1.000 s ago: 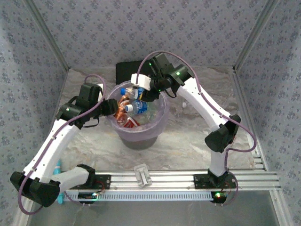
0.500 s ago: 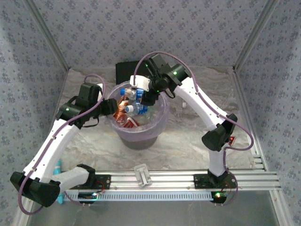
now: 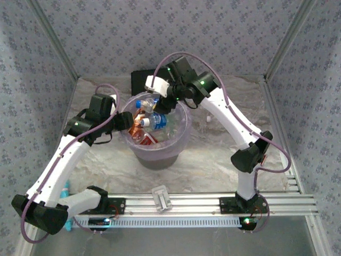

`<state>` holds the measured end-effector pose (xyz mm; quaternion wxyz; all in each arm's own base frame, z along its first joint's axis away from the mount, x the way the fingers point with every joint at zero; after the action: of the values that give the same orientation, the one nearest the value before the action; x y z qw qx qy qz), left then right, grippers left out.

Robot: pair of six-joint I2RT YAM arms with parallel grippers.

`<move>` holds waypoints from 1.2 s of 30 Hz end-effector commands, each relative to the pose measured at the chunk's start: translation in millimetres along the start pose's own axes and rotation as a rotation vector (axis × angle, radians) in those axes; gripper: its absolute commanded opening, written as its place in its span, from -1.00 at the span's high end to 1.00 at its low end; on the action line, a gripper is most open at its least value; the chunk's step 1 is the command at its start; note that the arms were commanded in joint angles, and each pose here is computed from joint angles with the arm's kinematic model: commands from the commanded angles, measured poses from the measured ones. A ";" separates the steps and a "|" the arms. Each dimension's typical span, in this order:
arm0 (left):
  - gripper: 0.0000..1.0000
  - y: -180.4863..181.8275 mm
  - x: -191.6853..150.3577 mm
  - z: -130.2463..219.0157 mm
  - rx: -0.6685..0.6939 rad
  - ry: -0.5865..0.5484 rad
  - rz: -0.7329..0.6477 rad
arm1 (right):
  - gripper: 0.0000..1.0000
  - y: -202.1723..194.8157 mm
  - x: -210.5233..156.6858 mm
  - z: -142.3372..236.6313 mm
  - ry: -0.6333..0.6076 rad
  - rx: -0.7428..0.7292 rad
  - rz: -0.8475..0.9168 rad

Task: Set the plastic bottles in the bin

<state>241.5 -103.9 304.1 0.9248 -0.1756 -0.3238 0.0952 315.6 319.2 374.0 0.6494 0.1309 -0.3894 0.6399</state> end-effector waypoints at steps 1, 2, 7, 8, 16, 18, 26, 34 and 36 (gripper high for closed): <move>-0.22 -8.3 11.5 9.9 -0.048 -0.045 0.002 | -0.13 -10.0 12.7 5.0 -0.080 -0.014 -0.048; -0.22 -8.2 11.7 10.0 -0.047 -0.045 0.002 | -0.03 -10.4 12.1 1.2 -0.079 -0.008 -0.050; -0.22 -8.1 12.0 11.4 -0.044 -0.043 0.007 | 0.31 -1.7 -5.4 -19.9 -0.012 0.062 -0.075; -0.22 -8.2 12.0 11.7 -0.045 -0.044 0.008 | 0.36 2.3 -9.2 -22.7 -0.004 0.084 -0.081; -0.22 -4.1 9.0 14.3 -0.038 -0.052 0.008 | 0.36 15.1 -12.0 -21.2 -0.017 0.103 -0.078; -0.22 -4.3 9.9 14.5 -0.039 -0.055 0.007 | 0.35 12.1 -4.7 -14.6 -0.036 0.086 -0.074; -0.22 -5.6 10.8 14.0 -0.047 -0.058 0.009 | 0.15 -2.3 31.7 38.8 -0.176 -0.045 -0.048; -0.22 -5.4 11.1 15.8 -0.048 -0.060 0.003 | -0.02 -19.2 -2.8 101.4 -0.170 -0.131 -0.051; -0.22 -5.8 11.4 16.0 -0.053 -0.062 0.003 | -0.04 -25.4 -23.5 110.4 -0.129 -0.171 -0.067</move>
<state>242.7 -102.8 310.0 0.9185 -0.1822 -0.3368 0.0983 307.5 249.7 442.2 0.6435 0.1462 -0.4847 0.5741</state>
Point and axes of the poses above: each hand's point on the last joint's axis, 136 mm out from that joint toward the fingers, its own z axis back along the fingers, its own y axis along the line the jaws close on, x = y × z, the point moved 6 cm from there along z, back along the fingers, and after that the axes turned 6 degrees about z, right-handed, at the moved point
